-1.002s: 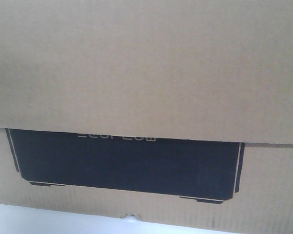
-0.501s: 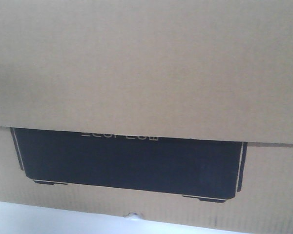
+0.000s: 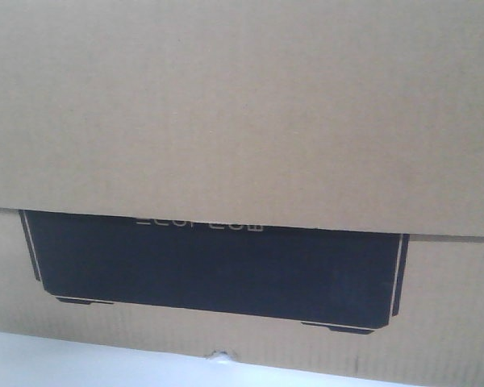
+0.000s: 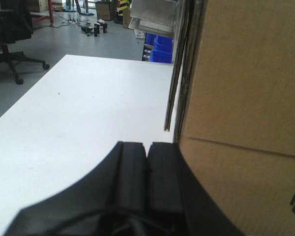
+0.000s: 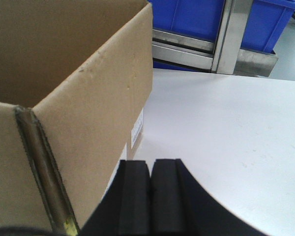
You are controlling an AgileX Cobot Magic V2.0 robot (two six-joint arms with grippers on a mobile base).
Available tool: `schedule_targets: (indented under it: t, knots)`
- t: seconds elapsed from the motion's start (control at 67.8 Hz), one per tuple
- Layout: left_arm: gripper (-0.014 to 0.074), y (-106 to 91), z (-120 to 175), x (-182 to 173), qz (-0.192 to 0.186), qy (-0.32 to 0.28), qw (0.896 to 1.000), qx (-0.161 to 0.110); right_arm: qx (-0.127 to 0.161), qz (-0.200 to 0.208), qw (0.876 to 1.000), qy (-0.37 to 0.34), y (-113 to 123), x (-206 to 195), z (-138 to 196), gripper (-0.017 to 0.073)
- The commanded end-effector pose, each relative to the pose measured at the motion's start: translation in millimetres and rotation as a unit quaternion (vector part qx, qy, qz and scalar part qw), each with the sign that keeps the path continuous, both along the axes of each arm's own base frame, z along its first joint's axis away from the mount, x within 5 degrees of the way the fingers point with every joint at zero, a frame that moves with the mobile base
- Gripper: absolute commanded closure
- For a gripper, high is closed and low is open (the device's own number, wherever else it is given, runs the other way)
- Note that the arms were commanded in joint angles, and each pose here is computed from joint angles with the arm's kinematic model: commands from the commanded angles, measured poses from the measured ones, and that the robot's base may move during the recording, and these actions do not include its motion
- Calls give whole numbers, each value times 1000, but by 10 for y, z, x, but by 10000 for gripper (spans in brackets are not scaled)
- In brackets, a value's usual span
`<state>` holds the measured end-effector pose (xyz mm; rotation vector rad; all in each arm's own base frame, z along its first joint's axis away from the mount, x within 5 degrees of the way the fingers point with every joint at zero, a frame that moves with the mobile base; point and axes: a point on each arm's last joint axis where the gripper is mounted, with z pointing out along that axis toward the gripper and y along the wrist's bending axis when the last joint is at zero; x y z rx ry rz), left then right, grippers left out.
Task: Grab box from left shelf to table start
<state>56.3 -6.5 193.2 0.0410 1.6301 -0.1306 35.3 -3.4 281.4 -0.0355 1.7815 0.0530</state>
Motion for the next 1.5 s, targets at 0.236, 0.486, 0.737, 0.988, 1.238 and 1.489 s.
schedule_targets:
  t: [0.236, 0.486, 0.737, 0.988, 1.238, 1.489]
  knots:
    - [693, 9, 109, -12, 5, -65, 998, -9, -7, 4, 999, -52, 4, 6, 161, 506]
    - [693, 9, 109, -12, 5, -65, 998, -9, -7, 4, 999, -52, 4, 6, 161, 506]
    - [693, 9, 109, -12, 5, -65, 998, -9, -8, 4, 999, -50, 3, 5, 157, 506]
    - [693, 9, 109, -12, 5, -65, 998, -9, -29, 1, 991, -127, 34, 94, 99, 506]
    - [693, 9, 109, -12, 5, -65, 998, -9, -23, -42, 989, -138, 12, 181, -381, 506]
    - [693, 9, 109, -12, 5, -65, 998, -9, 22, -67, 987, -142, -8, 206, -783, 506]
